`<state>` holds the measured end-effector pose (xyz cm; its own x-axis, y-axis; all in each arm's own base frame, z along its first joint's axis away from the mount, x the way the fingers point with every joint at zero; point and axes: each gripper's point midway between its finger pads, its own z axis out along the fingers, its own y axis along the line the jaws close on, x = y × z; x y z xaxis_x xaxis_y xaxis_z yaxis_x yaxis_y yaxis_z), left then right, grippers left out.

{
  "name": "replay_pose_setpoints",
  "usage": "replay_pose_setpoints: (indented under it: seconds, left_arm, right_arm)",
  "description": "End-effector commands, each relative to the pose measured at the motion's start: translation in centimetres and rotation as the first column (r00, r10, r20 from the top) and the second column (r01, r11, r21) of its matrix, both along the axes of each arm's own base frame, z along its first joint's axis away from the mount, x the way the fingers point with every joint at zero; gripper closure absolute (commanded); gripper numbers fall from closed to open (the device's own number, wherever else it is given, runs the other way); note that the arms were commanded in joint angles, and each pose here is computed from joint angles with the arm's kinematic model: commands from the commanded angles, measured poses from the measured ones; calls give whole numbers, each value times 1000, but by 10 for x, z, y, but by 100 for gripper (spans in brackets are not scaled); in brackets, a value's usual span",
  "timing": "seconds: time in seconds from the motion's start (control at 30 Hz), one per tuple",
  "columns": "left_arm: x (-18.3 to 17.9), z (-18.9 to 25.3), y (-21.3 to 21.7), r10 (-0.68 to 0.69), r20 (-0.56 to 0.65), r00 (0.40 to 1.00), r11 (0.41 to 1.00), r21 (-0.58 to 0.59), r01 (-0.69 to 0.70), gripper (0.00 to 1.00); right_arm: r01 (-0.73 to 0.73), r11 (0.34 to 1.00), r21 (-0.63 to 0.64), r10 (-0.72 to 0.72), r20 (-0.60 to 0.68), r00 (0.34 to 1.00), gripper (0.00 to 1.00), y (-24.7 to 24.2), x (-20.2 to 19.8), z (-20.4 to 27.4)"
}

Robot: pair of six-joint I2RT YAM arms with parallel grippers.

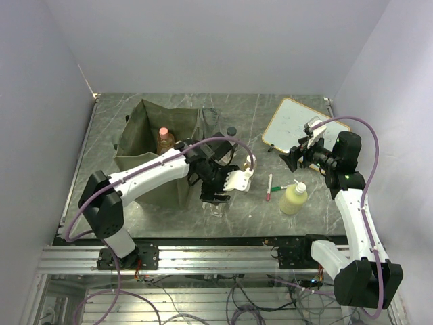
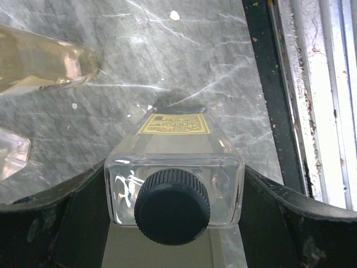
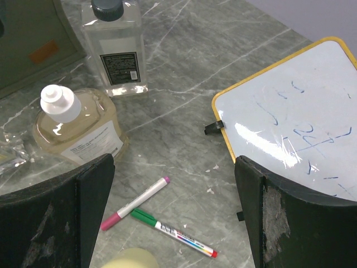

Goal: Place the personal care products into the canvas bag
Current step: Pick up the care product from the center of the board.

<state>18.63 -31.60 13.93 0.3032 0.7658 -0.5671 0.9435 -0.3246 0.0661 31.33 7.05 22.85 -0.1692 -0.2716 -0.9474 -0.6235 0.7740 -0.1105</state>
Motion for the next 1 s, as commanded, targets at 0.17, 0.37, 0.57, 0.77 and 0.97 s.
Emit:
replay_pose_setpoints:
  seconds: [0.17, 0.37, 0.57, 0.77, 0.97]
  left_arm:
    - [-19, 81, -1, -65, 28, 998, 983, -168, 68, 93]
    - [-20, 135, 9, -49, 76, 996, 983, -173, 62, 93]
    - [-13, 210, 20, 73, 198, 977, 957, -289, -12, 93]
    - [-12, 290, 36, 220, 318, 922, 871, -490, -38, 93]
    - [-7, 353, 59, 371, 329, 868, 769, -634, -88, 93]
  right_arm:
    - [2, 1000, -14, -1, 19, 1000, 11, -3, 0, 0]
    - [1, 1000, -16, -1, 12, 1000, 11, -3, 0, -2]
    - [8, 1000, -20, -8, 11, 1000, 11, -4, 1, -3]
    - [10, 1000, -22, -10, 10, 1000, 11, -5, 2, -4]
    - [11, 1000, -21, -11, 3, 1000, 11, -5, 2, -6]
